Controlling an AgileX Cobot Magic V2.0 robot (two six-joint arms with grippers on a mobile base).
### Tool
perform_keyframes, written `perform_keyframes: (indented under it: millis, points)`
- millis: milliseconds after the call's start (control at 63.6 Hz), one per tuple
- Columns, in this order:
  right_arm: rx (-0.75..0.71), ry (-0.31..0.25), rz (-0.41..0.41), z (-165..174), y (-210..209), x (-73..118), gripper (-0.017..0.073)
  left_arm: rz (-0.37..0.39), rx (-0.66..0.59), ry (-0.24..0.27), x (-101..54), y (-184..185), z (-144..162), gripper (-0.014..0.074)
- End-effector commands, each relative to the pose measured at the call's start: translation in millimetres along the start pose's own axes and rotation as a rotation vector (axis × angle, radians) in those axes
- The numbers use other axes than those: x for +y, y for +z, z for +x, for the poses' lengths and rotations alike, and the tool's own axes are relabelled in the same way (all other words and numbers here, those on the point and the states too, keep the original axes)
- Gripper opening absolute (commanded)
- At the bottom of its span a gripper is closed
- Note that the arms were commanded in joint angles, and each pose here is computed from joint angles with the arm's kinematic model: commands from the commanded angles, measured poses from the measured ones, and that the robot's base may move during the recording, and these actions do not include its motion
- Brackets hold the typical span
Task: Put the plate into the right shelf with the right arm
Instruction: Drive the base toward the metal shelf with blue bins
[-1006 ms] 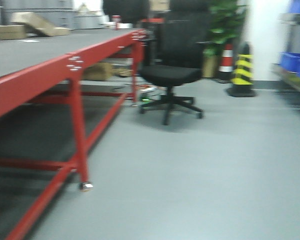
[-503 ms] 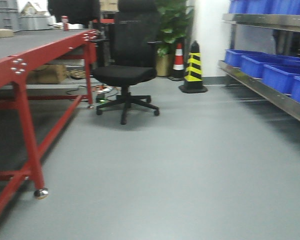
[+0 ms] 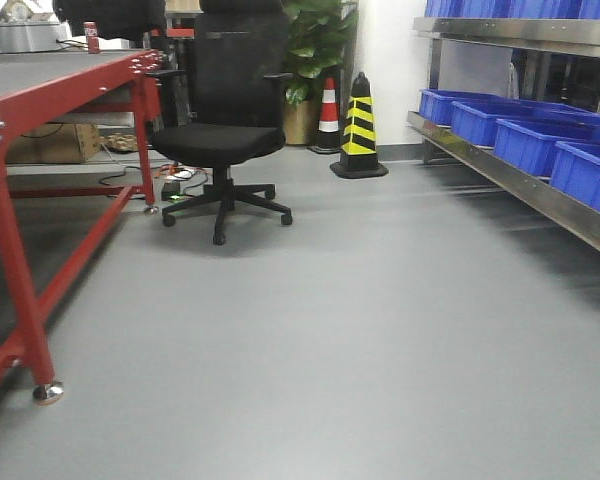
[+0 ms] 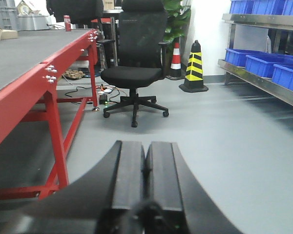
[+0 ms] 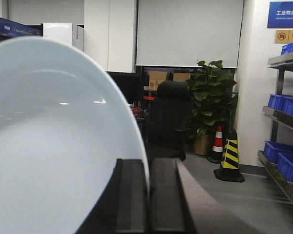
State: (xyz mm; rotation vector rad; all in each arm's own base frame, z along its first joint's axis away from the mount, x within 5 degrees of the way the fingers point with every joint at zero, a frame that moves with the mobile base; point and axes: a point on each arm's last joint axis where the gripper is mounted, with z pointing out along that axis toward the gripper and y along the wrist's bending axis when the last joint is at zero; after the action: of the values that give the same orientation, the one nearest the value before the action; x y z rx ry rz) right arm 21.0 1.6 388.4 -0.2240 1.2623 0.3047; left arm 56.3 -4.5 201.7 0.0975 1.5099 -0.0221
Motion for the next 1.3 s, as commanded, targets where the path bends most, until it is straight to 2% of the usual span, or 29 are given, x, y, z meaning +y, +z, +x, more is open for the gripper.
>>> perform_keyframes:
  millis: [0,1289]
  points:
    - [-0.098,-0.019,-0.017,-16.4,0.9,1.7,0.0055,-0.018,-0.090,-0.005,1.6,-1.1,-5.4,-0.0047]
    - [-0.100,-0.019,-0.018,-16.6,0.9,1.8,0.0055,-0.018,-0.090,-0.005,1.6,-1.1,-5.4,-0.0047]
